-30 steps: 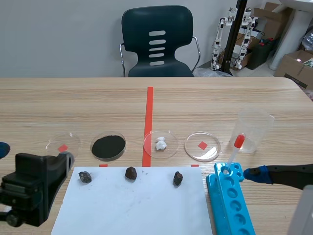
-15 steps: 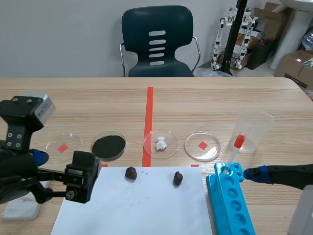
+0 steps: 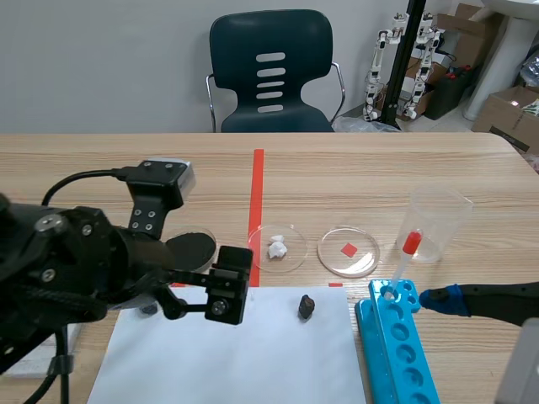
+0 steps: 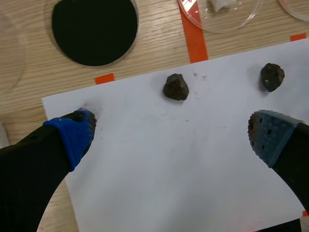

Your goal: Pick up the middle mineral with the left hand

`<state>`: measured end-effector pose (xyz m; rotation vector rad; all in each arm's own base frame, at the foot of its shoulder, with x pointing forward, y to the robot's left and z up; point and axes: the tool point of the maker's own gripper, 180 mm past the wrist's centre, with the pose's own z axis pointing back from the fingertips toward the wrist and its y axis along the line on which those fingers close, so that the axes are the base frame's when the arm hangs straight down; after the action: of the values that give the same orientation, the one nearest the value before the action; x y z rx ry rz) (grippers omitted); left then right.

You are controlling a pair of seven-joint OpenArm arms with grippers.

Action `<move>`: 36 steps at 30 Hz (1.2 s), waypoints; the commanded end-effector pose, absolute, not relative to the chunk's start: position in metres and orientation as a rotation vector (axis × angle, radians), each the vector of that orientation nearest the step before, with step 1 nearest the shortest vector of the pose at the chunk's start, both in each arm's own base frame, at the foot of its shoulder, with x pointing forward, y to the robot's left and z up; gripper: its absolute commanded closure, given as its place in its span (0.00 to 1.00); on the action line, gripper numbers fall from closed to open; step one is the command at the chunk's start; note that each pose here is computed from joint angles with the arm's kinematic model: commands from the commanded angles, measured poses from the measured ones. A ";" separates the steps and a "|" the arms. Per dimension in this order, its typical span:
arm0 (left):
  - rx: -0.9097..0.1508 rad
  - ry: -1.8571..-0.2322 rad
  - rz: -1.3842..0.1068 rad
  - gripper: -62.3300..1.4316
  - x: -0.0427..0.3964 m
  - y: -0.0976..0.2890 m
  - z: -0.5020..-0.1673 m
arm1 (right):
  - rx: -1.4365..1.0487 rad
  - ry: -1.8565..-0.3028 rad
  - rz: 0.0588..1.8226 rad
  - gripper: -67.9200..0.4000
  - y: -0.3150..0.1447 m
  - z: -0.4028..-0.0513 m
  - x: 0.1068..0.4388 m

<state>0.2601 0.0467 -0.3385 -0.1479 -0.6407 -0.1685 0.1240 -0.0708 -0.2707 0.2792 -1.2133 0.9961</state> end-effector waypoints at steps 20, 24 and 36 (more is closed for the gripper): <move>-0.080 -0.450 -0.014 0.00 0.297 0.012 -0.372 | 0.286 -1.260 0.990 0.16 -0.066 -0.259 0.129; -0.060 -0.456 -0.009 0.00 0.307 0.009 -0.373 | 0.286 -1.260 0.990 0.16 -0.066 -0.259 0.129; -0.009 -0.381 0.025 0.00 0.306 0.015 -0.393 | 0.286 -1.260 0.991 0.16 -0.066 -0.259 0.129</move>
<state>0.3005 0.0243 -0.4022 0.0130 -0.3584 0.0262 0.1241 -0.0708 -0.2707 0.2790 -1.2137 0.9962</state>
